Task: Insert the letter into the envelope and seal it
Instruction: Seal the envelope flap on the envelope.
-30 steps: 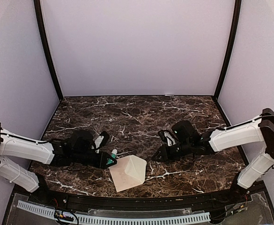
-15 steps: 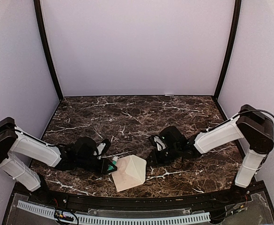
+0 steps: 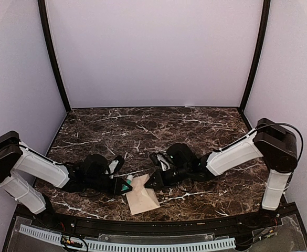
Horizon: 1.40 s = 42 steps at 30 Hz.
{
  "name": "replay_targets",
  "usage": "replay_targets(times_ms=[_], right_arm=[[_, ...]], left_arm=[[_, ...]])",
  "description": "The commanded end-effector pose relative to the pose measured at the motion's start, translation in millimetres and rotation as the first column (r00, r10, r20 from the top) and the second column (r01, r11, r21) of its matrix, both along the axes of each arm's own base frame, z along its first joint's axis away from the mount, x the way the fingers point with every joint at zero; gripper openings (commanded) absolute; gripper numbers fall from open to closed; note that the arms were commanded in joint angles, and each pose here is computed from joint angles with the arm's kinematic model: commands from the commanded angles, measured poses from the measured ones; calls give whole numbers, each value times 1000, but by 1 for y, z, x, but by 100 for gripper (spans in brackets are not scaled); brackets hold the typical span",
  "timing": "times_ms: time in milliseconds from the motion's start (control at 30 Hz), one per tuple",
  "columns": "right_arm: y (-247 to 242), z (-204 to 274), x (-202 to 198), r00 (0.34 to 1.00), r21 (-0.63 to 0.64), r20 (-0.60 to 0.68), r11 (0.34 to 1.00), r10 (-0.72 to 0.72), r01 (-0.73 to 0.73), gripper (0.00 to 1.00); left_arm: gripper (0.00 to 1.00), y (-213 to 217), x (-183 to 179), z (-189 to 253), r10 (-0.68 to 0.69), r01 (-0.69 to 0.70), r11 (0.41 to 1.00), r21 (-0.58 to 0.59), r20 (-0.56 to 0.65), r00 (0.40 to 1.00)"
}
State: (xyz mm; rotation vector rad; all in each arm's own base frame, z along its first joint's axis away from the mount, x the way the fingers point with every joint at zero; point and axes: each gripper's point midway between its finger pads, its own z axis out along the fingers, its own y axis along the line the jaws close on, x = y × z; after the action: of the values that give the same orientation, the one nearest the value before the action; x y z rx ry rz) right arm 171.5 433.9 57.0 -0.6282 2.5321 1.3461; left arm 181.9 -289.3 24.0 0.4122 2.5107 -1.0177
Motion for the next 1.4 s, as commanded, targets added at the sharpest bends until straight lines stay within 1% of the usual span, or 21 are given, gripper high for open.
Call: replay_targets(times_ms=[0, 133, 400, 600, 700, 833, 967, 1067, 1233, 1367], right_arm=[[18, 4, -8, 999, 49, -8, 998, 35, -35, 14], [25, -2, -10, 998, 54, -26, 997, 48, -47, 10], [29, -21, -13, 997, 19, -62, 999, 45, -44, 6], [27, -29, -15, 996, 9, -80, 999, 40, -40, 5], [30, -17, -18, 995, 43, -72, 997, 64, -61, 4], [27, 24, -16, 998, 95, 0, 993, 64, -63, 8], [7, 49, -2, 998, 81, 62, 997, -13, 8, 18], [-17, 52, 14, 991, 59, 81, 994, -102, 97, 20], [-59, 24, 37, 965, -30, 60, 966, -256, 258, 20], [-77, 0, 44, 949, -98, 53, 944, -312, 316, 20]], left_arm=[[0, 14, -9, -18, 14, -10, 998, 62, -53, 998], [0, 14, -10, -18, 12, -9, 998, 62, -55, 998], [0, 13, -9, -18, 9, -5, 998, 62, -56, 998], [0, 14, -9, -18, 9, -5, 998, 69, -50, 999], [0, 14, -8, -18, 7, -4, 997, 73, -49, 999], [0, 13, -7, -17, 5, -1, 997, 81, -43, 999], [0, 14, -6, -15, 5, -2, 996, 86, -36, 999], [0, 14, -6, -15, 3, -1, 996, 89, -32, 999], [0, 13, -5, -14, 0, 3, 996, 86, -29, 1000], [0, 14, -5, -14, -1, 4, 996, 90, -28, 1000]])
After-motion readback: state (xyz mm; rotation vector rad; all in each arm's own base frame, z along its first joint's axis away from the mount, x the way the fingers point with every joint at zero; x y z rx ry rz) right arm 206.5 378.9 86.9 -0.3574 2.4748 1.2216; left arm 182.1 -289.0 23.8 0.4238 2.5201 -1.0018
